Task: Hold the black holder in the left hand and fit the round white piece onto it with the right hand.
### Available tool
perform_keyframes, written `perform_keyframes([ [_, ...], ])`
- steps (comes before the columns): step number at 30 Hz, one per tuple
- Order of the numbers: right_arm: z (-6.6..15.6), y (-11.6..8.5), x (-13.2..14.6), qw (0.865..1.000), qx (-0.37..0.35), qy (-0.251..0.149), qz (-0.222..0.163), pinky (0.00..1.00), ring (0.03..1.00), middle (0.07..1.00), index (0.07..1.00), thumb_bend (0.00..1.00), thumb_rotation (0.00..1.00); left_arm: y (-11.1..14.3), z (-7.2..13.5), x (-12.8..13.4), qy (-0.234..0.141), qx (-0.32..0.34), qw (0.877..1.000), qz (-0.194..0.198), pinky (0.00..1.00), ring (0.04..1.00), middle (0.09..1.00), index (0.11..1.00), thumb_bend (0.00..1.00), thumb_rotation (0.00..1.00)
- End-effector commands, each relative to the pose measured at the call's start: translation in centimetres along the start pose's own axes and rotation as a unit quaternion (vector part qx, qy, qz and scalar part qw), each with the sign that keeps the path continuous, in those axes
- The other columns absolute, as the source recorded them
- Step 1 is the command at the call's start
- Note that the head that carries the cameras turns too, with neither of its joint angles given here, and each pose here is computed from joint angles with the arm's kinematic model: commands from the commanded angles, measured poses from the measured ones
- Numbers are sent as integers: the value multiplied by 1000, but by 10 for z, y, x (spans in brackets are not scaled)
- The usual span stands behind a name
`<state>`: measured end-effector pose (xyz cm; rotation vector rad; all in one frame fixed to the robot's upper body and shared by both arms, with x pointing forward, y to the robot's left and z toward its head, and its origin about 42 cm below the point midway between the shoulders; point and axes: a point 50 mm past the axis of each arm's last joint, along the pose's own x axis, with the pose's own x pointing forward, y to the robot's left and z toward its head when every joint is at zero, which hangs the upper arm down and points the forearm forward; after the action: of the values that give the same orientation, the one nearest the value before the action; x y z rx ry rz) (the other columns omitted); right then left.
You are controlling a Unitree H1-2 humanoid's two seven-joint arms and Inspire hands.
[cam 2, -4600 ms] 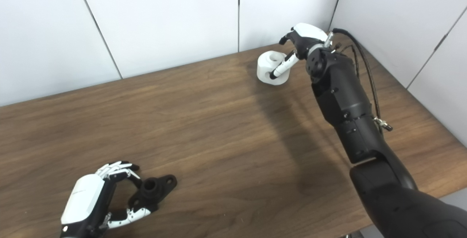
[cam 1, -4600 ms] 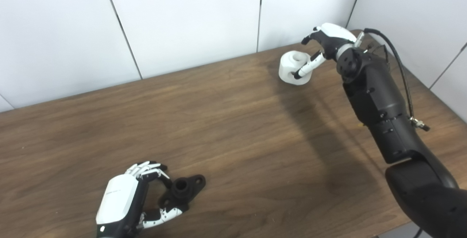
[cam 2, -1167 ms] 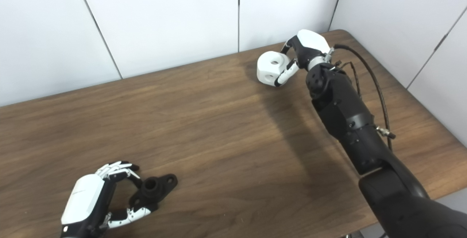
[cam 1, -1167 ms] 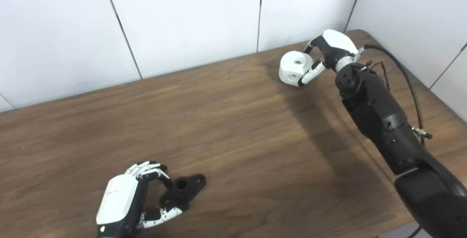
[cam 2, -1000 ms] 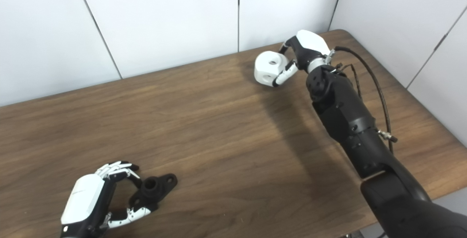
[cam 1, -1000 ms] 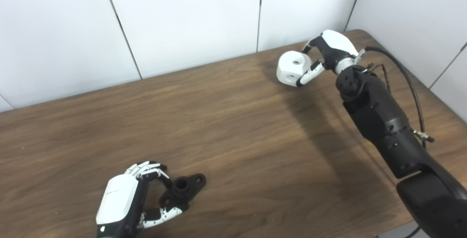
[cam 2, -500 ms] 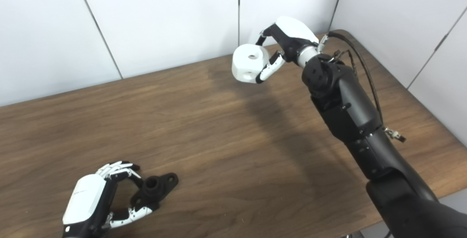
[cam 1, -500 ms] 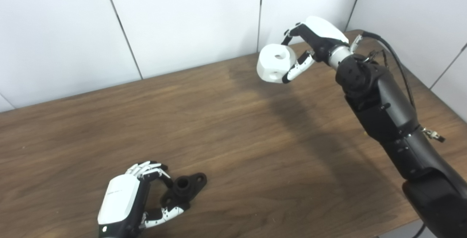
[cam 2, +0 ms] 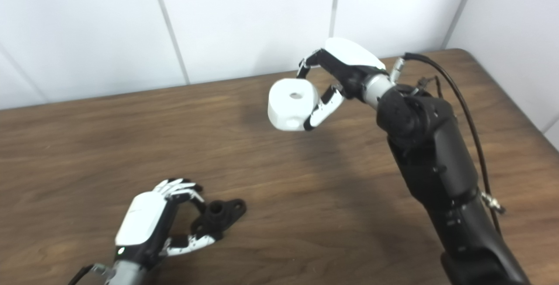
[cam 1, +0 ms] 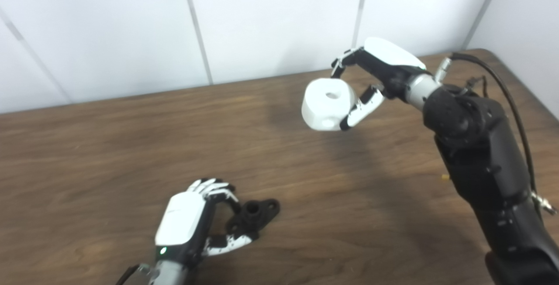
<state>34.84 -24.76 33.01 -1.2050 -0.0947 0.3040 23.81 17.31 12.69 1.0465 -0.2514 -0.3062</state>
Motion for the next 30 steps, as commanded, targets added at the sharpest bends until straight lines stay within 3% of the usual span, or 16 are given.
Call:
perform_keyframes([
  [1, 10, -14, -7, 999, -8, -15, -31, 1000, 965, 842, 481, 526, 140, -6, 5, 3, -8, 12, 1000, -8, 912, 860, 768, 487, 518, 43],
  [16, 50, 30, -13, 996, 20, -85, 29, 1000, 973, 867, 480, 526, 140, -12, 13, 9, -11, 12, 1000, -7, 919, 867, 777, 487, 518, 44],
  [30, 66, 53, -15, 992, 32, -108, 63, 1000, 977, 865, 481, 526, 139, -12, 17, 15, -11, 19, 1000, -12, 929, 873, 781, 488, 518, 45],
])
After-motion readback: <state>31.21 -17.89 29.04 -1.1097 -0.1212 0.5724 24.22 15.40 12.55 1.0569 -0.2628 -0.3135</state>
